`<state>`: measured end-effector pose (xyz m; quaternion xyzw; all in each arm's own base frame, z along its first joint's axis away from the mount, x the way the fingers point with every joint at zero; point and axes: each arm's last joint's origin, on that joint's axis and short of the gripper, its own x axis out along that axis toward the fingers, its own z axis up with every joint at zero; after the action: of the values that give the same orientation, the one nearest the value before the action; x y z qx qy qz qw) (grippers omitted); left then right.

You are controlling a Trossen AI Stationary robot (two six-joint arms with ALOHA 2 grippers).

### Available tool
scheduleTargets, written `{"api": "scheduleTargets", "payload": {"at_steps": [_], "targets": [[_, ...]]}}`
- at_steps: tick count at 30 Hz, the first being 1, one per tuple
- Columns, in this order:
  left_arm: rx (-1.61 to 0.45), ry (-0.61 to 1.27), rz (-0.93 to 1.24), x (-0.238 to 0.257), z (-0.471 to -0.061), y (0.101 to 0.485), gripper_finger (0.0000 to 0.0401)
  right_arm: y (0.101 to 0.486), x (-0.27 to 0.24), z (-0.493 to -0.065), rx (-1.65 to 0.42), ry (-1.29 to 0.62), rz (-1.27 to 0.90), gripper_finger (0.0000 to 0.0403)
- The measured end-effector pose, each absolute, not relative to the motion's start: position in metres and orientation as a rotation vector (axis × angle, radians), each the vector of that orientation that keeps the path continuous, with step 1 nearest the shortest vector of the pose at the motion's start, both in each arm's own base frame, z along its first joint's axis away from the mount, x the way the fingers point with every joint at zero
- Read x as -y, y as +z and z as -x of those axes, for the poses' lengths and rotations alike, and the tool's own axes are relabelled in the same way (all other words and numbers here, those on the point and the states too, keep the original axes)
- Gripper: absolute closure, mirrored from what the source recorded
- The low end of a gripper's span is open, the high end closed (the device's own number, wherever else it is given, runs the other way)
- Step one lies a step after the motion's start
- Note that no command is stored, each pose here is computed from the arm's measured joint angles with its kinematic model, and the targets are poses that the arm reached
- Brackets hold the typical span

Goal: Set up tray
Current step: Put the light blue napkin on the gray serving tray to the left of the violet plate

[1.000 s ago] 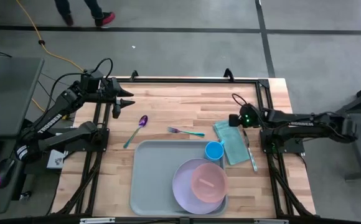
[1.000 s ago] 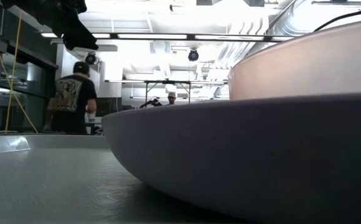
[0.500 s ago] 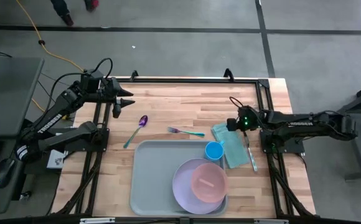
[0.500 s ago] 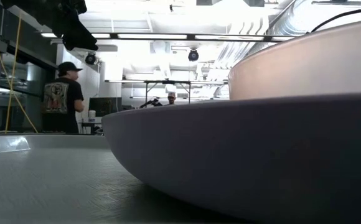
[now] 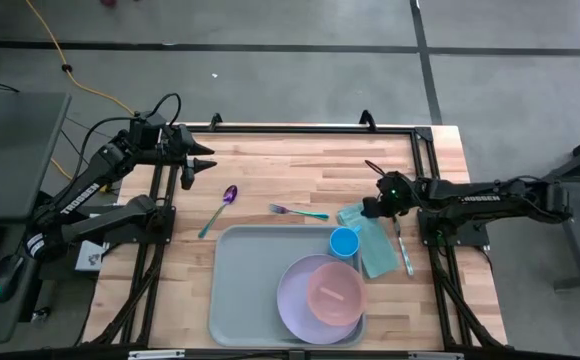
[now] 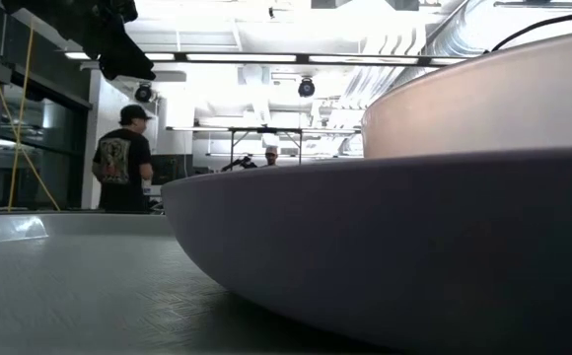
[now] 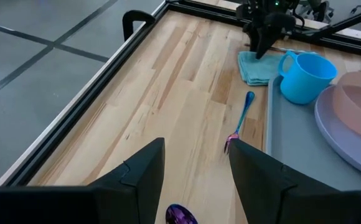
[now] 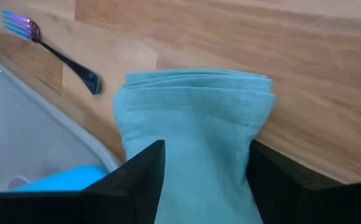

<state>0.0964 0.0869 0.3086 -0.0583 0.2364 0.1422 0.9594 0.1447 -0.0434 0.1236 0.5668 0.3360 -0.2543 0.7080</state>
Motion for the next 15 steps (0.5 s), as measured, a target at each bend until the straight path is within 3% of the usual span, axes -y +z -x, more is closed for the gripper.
{"api": "scheduleTargets", "payload": {"at_steps": [7,15], "targets": [[-0.479,0.288,0.118,-0.0869,-0.0964,0.3087,0.0190,0.1240,0.0434,-0.1451,-0.745,-0.555,-1.259,0.0258],[-0.480,0.288,0.118,-0.0869,-0.0964,0.3086,0.0190,0.1243,0.0438,-0.1452,-0.739,-0.563,-1.258,0.0343]]}}
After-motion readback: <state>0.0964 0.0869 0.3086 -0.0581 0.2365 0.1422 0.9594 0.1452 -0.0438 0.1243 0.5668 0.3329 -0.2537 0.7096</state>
